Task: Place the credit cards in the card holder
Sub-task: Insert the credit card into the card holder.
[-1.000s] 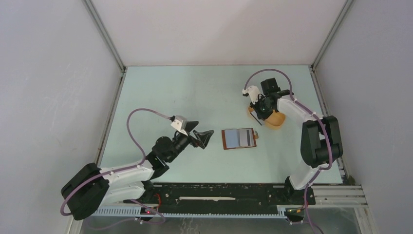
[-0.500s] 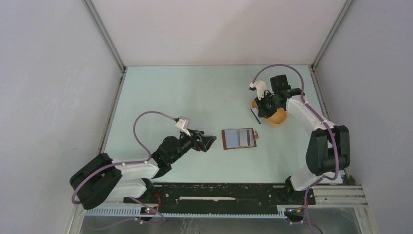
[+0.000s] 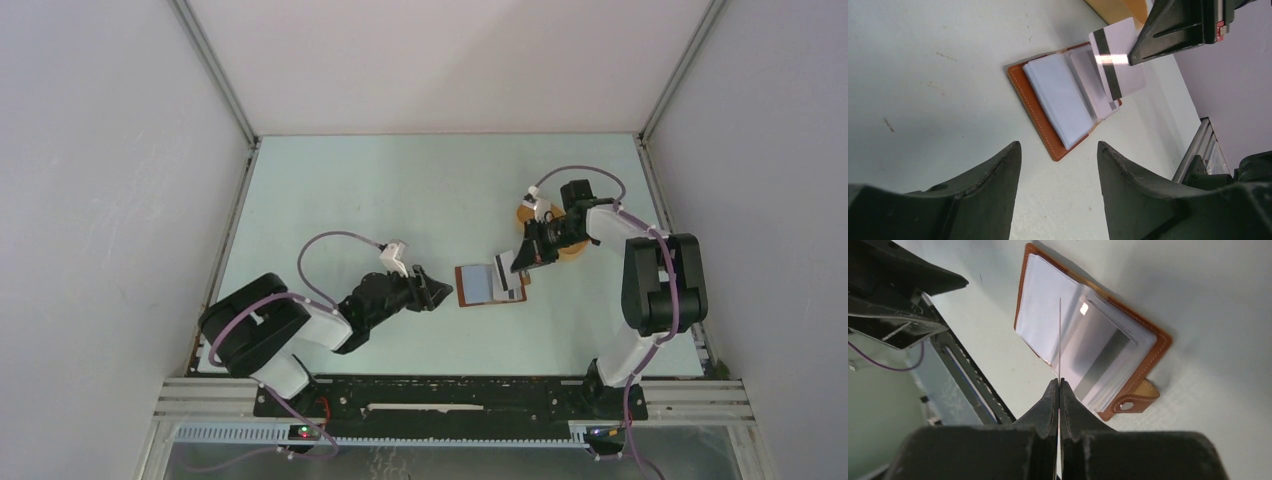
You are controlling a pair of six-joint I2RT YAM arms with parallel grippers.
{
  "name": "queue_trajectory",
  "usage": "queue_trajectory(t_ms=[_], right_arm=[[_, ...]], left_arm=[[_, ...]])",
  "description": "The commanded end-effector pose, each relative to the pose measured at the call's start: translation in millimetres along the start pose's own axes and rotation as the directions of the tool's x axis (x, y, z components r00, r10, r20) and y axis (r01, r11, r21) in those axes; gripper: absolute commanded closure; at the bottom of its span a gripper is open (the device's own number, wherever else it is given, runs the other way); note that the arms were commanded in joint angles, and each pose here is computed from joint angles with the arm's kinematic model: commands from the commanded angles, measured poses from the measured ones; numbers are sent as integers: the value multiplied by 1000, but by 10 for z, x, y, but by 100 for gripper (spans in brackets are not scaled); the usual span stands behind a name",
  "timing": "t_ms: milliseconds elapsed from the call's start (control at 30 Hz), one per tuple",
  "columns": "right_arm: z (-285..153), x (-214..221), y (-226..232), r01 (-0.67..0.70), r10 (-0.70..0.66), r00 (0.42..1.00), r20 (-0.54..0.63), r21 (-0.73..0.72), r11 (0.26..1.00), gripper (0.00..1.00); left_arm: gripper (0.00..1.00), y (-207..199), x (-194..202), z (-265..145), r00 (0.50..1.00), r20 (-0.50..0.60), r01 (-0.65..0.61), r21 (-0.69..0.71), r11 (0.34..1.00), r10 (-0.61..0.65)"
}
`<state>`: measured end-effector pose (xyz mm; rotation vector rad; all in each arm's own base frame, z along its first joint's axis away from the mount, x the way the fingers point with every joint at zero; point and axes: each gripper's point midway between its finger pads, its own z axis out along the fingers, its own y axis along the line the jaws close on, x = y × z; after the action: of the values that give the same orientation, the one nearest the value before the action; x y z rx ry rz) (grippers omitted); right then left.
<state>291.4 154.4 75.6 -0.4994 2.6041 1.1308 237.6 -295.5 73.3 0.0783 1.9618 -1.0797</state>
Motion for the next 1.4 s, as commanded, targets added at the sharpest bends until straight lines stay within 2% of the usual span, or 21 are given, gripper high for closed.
queue_trajectory(t_ms=[0,167,467,833,1367], right_arm=[[-34,-144,49,-107,115,989,95,-83,991,100],[14,-160,-16,-167,175,976,130,-69,984,100],[123,-95,-95,-246,258,956,141,-97,964,100],[219,-13,-147,-311,325,940,102,-131,941,100],[338,84,-144,-370,382,923,40,-173,913,100]], left_arm=[[39,-187,-158,145,997,51,51,54,997,-53],[44,-89,-81,201,996,51,77,5,997,-77],[47,-54,68,271,994,34,105,-31,994,-104],[52,49,252,365,995,-22,92,-119,989,-96],[54,51,382,469,992,-77,89,-121,989,-99]])
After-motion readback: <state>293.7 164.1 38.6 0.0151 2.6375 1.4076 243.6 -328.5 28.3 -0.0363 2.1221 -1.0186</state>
